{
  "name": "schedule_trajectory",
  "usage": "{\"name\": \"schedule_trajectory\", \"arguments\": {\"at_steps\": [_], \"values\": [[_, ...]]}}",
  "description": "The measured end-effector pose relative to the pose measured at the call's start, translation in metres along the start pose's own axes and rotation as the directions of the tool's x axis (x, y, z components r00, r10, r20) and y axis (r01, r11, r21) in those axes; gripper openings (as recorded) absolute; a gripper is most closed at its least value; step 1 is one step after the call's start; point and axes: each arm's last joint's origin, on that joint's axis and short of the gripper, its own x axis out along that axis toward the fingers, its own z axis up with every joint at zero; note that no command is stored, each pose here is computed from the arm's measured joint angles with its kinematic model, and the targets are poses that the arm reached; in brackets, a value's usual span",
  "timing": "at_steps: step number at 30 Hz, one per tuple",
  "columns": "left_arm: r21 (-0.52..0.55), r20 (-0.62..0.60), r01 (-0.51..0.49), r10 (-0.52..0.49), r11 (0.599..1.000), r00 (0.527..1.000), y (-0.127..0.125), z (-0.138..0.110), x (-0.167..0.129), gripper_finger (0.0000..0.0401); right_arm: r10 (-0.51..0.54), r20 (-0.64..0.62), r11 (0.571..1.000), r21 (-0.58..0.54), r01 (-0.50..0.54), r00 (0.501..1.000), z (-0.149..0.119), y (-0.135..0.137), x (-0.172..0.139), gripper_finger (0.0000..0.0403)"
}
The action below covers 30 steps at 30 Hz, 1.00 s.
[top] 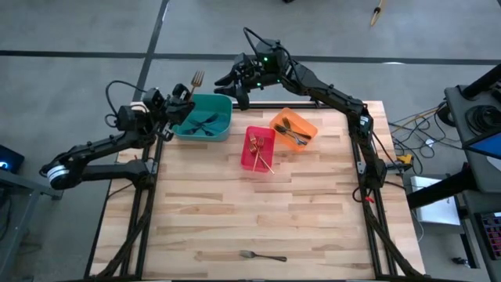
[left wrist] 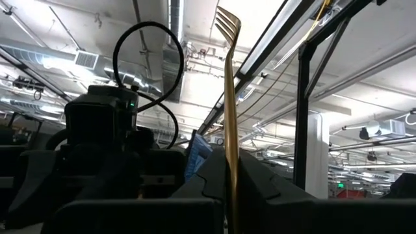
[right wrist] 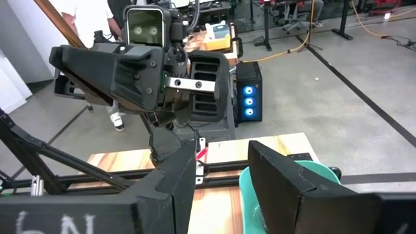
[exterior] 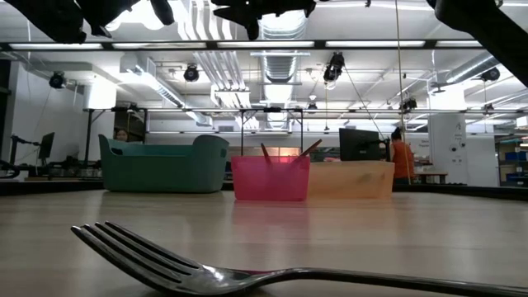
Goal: Sort silverware by color (type)
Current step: Put the golden fork into the red bin
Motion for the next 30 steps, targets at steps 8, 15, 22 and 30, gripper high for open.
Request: {"name": "schedule_trajectory", "arguments": {"at_steps": [8, 15, 22, 30], "values": [[-0.005, -0.005, -0.004, 0.004, 1.0, 1.0, 0.001, -0.001, 0.0, 0.0, 0.0, 0.0, 1.0, 0.0, 0.0, 1.0, 0.0, 0.0, 0.0, 0.0128], [-0.027, -0.005, -0.062, 0.062, 0.998, 0.998, 0.005, -0.004, 0.0, 0.0, 0.0, -0.001, 1.0, 0.0, 0.0, 1.0, 0.0, 0.0, 0.0, 0.0134], [-0.021, -0.04, -0.182, 0.181, 0.983, 0.983, 0.012, 0.006, 0.013, 0.0, -0.03, -0.002, 0.999, 0.041, 0.03, 1.0, 0.005, -0.007, -0.013, 0.0129], [0.154, -0.242, -0.327, 0.356, 0.933, 0.902, 0.006, 0.037, 0.034, 0.0, -0.202, -0.113, 0.969, 0.118, 0.215, 0.973, 0.01, -0.015, -0.049, 0.013]]}}
